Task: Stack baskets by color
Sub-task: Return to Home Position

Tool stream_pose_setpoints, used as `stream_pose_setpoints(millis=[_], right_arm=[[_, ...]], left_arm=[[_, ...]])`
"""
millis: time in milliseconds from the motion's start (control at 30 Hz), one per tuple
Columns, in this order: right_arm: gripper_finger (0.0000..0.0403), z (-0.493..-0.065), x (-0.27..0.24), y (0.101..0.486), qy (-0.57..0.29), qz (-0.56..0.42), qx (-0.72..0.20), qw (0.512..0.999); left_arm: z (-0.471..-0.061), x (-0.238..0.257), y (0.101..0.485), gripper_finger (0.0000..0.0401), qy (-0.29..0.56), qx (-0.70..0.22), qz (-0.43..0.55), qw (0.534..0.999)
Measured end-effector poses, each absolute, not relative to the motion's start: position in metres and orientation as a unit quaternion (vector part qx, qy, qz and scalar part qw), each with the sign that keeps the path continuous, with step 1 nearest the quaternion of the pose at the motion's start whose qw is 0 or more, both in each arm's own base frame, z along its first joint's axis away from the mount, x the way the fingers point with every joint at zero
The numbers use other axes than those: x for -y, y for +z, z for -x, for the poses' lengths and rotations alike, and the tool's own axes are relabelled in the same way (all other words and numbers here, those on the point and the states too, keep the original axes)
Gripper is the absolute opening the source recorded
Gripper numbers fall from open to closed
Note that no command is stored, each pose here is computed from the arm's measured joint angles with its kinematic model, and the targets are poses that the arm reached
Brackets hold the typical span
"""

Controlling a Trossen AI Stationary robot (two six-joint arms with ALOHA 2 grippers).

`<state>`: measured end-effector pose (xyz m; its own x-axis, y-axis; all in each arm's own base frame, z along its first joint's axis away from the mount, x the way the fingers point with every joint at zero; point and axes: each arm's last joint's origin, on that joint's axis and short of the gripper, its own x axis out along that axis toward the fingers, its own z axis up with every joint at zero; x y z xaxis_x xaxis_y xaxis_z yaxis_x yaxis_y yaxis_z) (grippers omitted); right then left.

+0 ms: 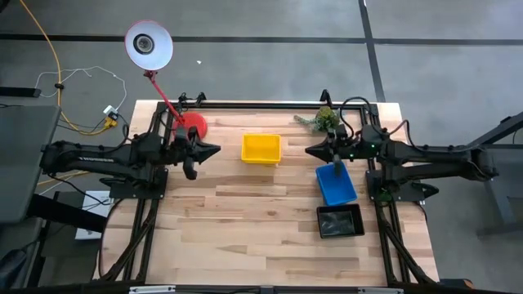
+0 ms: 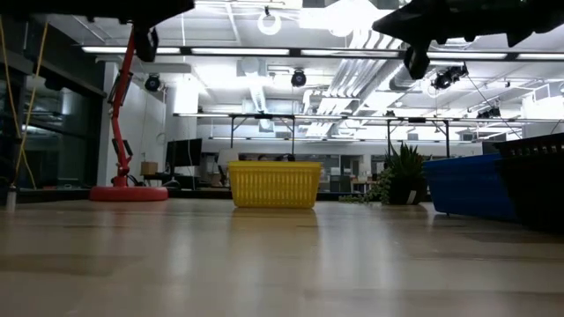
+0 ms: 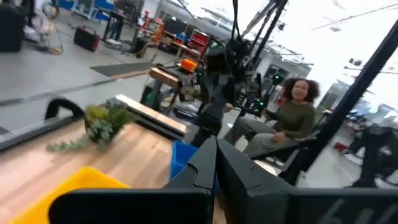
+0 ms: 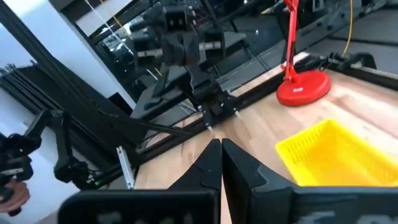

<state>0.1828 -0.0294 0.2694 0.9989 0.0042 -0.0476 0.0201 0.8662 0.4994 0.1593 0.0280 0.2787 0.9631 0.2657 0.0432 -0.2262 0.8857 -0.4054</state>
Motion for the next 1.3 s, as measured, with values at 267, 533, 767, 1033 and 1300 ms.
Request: stream_pose_setpoints(millis=[267,533,767,1033,1300], right_arm=[[0.0000,-0.184,0.030,0.283,-0.010,-0.236,-0.002,0.972],[0.0000,-0.184,0.030,0.292,-0.004,-0.271,0.023,0.962],[0.0000,-0.184,0.030,0.293,-0.004,-0.285,0.028,0.958],[0.0000,-0.177,0.029,0.298,0.006,-0.300,0.039,0.953],[0.0000,-0.143,0.020,0.300,0.029,-0.266,0.000,0.963]], left_arm=[[-0.135,-0.014,0.242,0.0000,0.098,0.071,0.229,0.966],[-0.111,-0.006,0.209,0.0000,0.074,0.100,0.247,0.961],[-0.099,-0.005,0.185,0.0000,0.069,0.112,0.252,0.959],[-0.096,-0.005,0.176,0.0000,0.074,0.067,0.241,0.966],[-0.097,-0.003,0.174,0.0000,0.054,0.052,0.247,0.966]])
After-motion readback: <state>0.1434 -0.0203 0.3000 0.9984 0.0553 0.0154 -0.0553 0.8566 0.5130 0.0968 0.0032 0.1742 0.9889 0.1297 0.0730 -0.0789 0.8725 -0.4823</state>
